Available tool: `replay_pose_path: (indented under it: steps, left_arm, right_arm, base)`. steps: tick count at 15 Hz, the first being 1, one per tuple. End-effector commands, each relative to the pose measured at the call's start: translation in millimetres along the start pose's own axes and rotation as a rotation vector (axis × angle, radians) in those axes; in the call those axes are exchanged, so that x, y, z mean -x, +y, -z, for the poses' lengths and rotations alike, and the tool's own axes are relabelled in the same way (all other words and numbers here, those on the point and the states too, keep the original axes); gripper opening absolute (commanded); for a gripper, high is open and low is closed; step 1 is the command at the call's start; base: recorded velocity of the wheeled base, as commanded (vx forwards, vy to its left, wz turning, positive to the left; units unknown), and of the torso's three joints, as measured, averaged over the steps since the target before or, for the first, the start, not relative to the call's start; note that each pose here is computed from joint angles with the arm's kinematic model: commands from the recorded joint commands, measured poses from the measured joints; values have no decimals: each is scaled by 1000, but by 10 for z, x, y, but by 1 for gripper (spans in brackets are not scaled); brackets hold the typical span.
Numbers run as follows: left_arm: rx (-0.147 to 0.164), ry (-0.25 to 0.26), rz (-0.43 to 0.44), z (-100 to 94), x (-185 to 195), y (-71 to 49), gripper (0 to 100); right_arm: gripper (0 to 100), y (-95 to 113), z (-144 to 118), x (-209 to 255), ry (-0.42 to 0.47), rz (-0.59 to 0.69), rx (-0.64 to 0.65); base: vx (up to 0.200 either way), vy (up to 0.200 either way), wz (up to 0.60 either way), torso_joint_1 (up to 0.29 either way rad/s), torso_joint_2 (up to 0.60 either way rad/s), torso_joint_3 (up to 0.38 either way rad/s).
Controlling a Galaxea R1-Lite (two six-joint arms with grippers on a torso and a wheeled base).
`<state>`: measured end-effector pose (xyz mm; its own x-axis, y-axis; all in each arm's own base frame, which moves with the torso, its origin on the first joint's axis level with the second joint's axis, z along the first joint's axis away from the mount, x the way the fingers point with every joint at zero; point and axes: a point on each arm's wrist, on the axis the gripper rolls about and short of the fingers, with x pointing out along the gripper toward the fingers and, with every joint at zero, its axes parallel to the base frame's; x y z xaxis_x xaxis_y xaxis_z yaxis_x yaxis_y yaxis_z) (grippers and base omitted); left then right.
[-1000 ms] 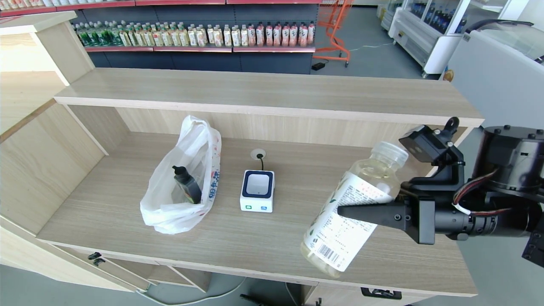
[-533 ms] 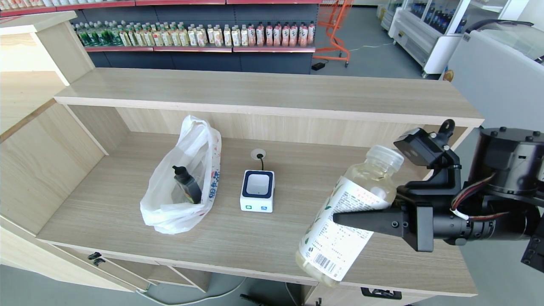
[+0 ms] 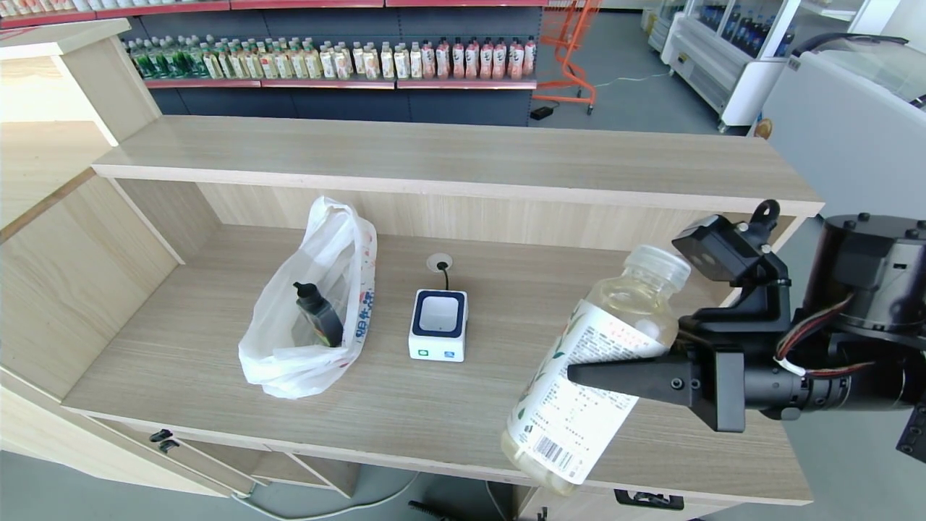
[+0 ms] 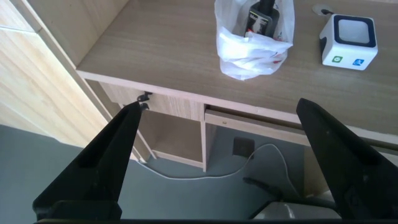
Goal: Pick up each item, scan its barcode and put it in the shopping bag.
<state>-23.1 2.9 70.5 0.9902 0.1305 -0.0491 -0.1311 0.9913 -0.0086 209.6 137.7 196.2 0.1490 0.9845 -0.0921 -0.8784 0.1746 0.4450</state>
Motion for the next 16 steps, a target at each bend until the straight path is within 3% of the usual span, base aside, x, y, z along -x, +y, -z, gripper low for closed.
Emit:
replay_pose_path:
  steps: [1, 11, 16]
  left_arm:
    - [0, 0, -1, 0, 0, 0, 100]
    - [0, 0, 0, 0, 0, 0, 100]
    - [0, 0, 0, 0, 0, 0, 100]
  right_arm:
    - [0, 23, -11, 13, -5, -2, 7]
    - [0, 137, -4, 114, -24, 5, 26]
    - [0, 98, 1, 346, -70, 107, 96]
  base:
    - [0, 0, 0, 0, 0, 0]
    - [0, 0, 0, 0, 0, 0]
    - [0, 0, 0, 0, 0, 0]
